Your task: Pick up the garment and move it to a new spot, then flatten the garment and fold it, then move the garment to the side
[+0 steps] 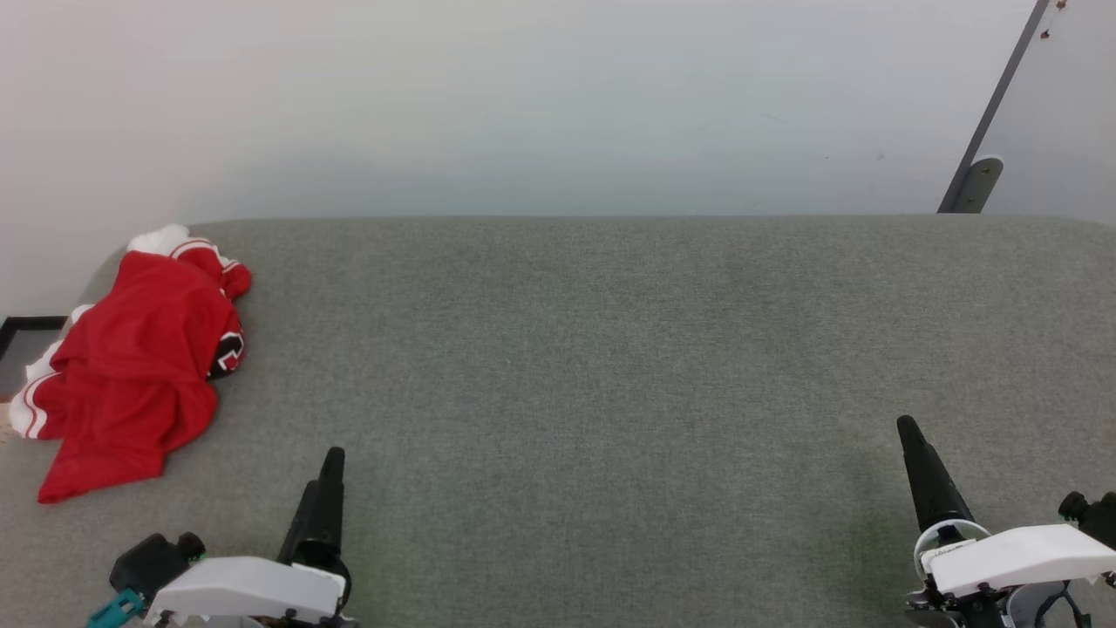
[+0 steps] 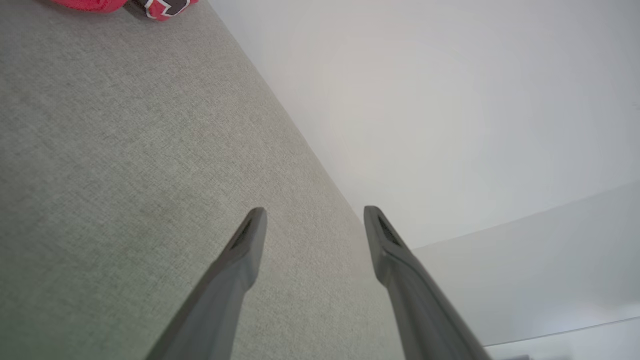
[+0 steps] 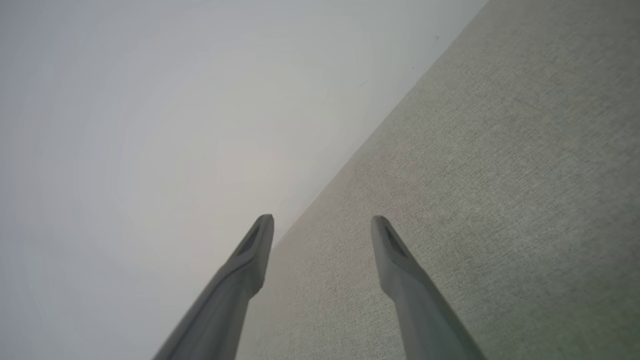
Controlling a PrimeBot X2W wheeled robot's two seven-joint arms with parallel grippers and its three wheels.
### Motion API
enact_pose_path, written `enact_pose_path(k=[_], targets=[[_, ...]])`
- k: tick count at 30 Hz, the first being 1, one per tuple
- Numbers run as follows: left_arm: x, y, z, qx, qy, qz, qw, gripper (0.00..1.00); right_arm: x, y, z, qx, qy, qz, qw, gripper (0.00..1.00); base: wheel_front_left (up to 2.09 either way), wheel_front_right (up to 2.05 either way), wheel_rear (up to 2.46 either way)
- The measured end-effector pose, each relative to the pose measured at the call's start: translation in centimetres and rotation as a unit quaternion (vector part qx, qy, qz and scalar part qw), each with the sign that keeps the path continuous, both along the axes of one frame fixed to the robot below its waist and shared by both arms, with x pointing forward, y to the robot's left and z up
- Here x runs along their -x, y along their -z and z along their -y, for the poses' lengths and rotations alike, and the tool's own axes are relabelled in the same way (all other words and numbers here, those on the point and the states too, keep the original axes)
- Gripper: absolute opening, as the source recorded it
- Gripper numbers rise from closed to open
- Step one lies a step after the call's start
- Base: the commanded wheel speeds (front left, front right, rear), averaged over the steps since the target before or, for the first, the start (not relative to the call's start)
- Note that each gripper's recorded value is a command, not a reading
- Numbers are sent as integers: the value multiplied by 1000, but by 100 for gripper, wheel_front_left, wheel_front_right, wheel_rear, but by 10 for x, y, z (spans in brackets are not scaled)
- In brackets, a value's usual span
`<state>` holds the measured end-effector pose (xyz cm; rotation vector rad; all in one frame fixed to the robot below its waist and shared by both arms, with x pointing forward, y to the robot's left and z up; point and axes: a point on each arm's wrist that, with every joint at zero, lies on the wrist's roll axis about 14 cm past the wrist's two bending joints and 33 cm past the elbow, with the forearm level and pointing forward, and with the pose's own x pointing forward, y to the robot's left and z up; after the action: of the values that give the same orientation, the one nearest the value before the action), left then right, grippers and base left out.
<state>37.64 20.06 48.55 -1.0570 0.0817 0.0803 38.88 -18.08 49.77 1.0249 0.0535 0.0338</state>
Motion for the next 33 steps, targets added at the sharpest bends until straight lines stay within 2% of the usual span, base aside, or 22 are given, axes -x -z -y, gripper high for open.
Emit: enact_pose_path(k=[13, 33], targets=[[1, -2, -4, -128, 11, 3, 992, 100, -3, 1, 1, 126, -11, 8, 992, 100, 0, 0, 0], [6, -10, -16, -269, 13, 26, 963, 100, -1, -5, 6, 244, -18, 29, 969, 100, 0, 0, 0]])
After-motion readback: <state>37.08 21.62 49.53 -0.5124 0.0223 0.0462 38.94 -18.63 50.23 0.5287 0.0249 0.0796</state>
